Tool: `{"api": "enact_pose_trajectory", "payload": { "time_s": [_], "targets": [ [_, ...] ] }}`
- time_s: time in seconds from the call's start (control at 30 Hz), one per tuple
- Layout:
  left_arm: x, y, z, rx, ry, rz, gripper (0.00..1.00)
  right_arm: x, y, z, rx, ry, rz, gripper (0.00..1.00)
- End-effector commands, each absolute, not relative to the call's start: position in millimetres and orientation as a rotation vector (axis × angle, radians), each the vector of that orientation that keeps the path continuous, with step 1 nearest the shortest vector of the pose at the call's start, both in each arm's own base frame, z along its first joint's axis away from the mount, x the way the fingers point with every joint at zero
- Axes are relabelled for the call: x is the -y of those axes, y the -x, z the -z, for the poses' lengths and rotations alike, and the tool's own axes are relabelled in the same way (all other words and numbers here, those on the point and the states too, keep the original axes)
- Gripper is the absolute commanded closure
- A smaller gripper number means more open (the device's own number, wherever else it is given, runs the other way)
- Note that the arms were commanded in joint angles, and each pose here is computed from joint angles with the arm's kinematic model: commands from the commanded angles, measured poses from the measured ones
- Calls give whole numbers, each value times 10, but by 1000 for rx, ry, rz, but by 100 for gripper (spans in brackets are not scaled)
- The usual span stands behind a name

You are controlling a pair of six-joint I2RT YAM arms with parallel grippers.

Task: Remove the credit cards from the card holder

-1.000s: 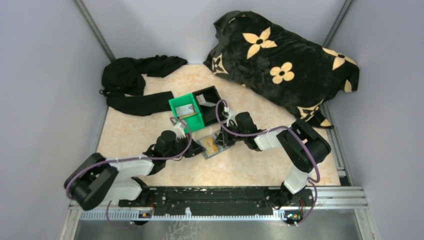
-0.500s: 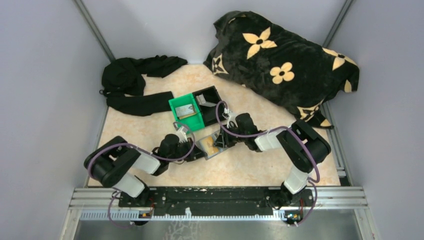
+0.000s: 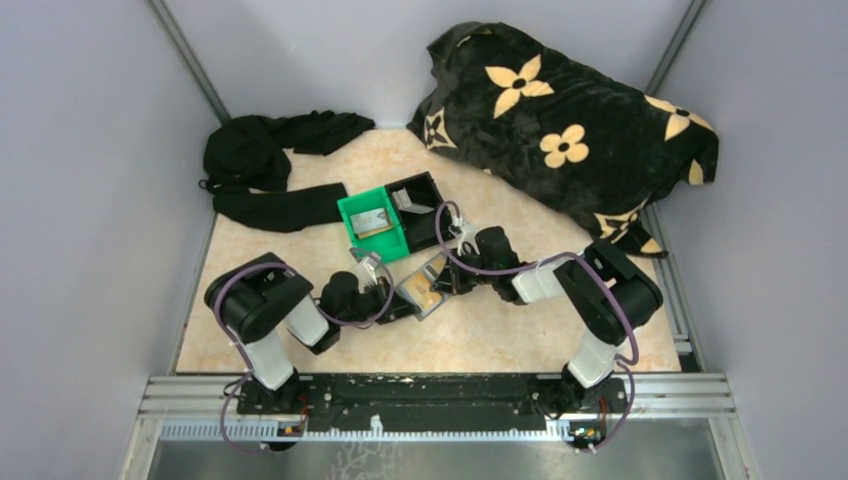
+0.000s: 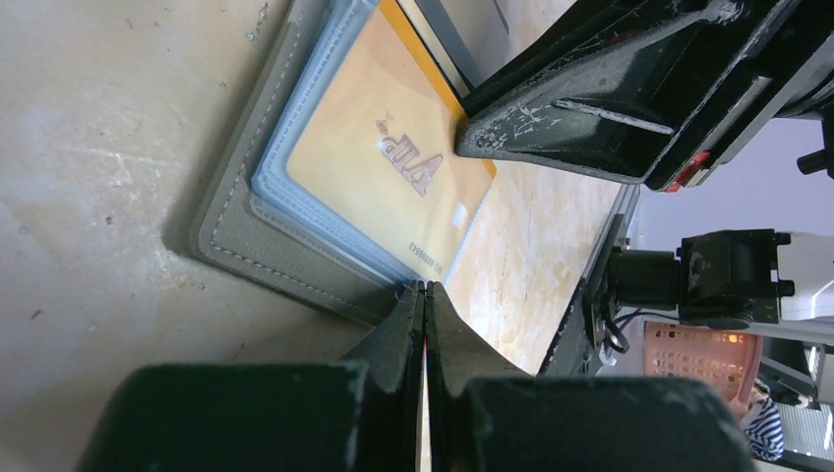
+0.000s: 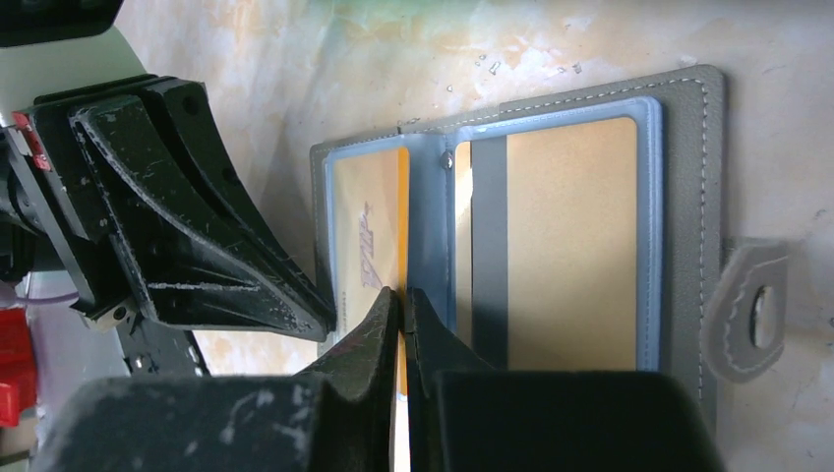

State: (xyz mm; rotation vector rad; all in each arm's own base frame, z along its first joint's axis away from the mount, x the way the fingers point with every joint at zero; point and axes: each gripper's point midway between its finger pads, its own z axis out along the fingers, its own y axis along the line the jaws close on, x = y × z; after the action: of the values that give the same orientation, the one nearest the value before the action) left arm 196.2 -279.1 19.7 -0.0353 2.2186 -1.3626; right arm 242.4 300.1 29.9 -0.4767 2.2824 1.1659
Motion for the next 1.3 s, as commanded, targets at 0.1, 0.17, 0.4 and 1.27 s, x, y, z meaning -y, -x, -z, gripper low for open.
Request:
{"api": "enact_pose_trajectory", "payload": {
  "time_s": [0.1,0.17,0.4,1.27],
  "targets": [
    [2629,-1986,-57,-2267,53,1228,98,-3067,-2389,-460,-2219,522,-1219,100],
    [2600,-1994,-54,-2273,54,1209,98,-3030,-2409,-450,-2221,504,-1218,100],
    [2530,-1982,-61,-2272,59,1196,98,-2784,-2636,-636,-2158,410,-1181,100],
    [2500,-2073,-182,-2247,7,1146,98,-2273,-2853,-822,-2107,107,-1087,100]
  ]
}}
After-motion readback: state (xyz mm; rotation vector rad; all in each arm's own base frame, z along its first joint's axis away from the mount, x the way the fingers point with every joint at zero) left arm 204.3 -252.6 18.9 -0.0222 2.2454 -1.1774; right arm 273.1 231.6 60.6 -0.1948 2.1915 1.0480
